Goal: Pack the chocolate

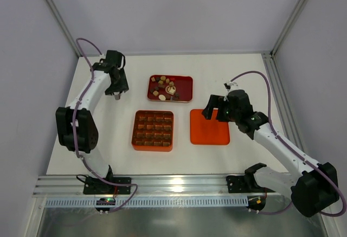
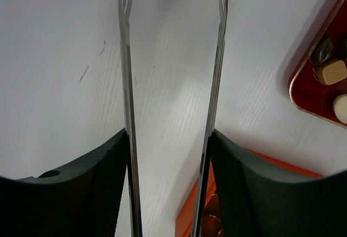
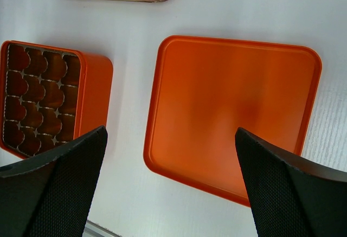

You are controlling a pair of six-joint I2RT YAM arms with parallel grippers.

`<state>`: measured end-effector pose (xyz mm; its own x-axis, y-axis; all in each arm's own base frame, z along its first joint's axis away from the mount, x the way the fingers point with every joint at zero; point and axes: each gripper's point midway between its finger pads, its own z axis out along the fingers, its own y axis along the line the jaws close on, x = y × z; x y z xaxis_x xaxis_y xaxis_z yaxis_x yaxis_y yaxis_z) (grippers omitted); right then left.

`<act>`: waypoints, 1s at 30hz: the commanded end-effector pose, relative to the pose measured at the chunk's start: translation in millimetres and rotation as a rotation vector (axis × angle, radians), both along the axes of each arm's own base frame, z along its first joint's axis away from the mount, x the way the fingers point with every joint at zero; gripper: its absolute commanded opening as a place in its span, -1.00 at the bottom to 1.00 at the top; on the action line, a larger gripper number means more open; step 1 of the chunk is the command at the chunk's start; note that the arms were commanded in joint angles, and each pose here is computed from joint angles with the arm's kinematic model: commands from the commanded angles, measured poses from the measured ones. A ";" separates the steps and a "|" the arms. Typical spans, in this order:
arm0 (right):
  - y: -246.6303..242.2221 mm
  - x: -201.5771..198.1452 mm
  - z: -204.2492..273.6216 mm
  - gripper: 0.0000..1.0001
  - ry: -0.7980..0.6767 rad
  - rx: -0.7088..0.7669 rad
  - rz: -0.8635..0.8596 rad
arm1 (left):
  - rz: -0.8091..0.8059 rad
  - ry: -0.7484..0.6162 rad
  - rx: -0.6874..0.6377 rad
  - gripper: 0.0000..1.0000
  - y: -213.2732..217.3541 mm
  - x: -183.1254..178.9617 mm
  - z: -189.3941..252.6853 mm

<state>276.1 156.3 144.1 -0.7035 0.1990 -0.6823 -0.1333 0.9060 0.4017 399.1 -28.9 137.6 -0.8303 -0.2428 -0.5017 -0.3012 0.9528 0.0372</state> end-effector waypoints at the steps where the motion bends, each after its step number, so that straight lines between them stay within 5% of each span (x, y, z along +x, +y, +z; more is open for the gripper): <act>1: 6.2 7.0 7.7 0.99 -0.036 0.028 0.007 | 0.000 -0.095 -0.011 0.19 -4.0 0.0 43.0; 19: 7.9 9.5 5.6 1.00 -0.023 0.042 -0.006 | -0.154 -0.171 -0.073 0.09 -54.9 -29.1 93.3; 30: 6.7 8.9 5.0 0.99 -0.018 0.038 -0.016 | -0.311 -0.171 -0.119 0.00 -124.0 -37.8 102.6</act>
